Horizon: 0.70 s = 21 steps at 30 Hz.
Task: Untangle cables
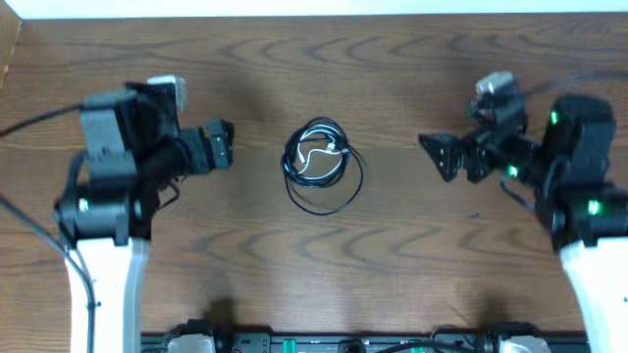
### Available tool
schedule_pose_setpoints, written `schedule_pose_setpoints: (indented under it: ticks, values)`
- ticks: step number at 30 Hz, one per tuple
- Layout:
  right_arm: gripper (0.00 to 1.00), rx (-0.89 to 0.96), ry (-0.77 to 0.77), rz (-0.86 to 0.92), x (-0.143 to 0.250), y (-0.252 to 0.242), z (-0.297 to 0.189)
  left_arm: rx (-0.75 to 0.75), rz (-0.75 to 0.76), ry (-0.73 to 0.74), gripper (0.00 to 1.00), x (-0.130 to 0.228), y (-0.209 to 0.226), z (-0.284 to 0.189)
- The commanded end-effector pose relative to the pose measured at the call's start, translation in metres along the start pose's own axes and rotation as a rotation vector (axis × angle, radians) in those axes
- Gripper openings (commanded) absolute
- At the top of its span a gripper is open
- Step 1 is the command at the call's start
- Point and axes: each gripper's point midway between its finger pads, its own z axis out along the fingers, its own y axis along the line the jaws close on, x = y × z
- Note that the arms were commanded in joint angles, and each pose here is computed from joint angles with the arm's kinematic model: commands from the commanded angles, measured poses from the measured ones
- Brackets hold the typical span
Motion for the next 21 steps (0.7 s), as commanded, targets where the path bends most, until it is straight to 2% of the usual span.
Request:
schedule_pose_setpoints:
  ticks: [1, 7, 12, 15, 21]
  values:
    - [0.99, -0.06, 0.06, -0.028, -0.021, 0.001, 0.008, 0.07, -0.022, 0.101, 0.97, -0.009, -0.02, 0.019]
    - [0.99, -0.073, 0.173, 0.025, -0.011, -0.019, 0.035, 0.091, -0.012, 0.245, 0.97, 0.01, -0.029, 0.069]
    - [0.99, -0.078, 0.211, 0.141, -0.001, -0.025, 0.048, 0.109, -0.046, 0.36, 0.98, 0.034, -0.028, 0.091]
    - [0.97, -0.075, 0.227, 0.153, 0.004, -0.029, 0.053, 0.104, -0.033, 0.448, 0.96, 0.054, -0.026, 0.114]
    - [0.91, -0.073, 0.259, 0.176, 0.013, -0.035, 0.062, 0.098, -0.025, 0.587, 0.82, 0.09, -0.023, 0.168]
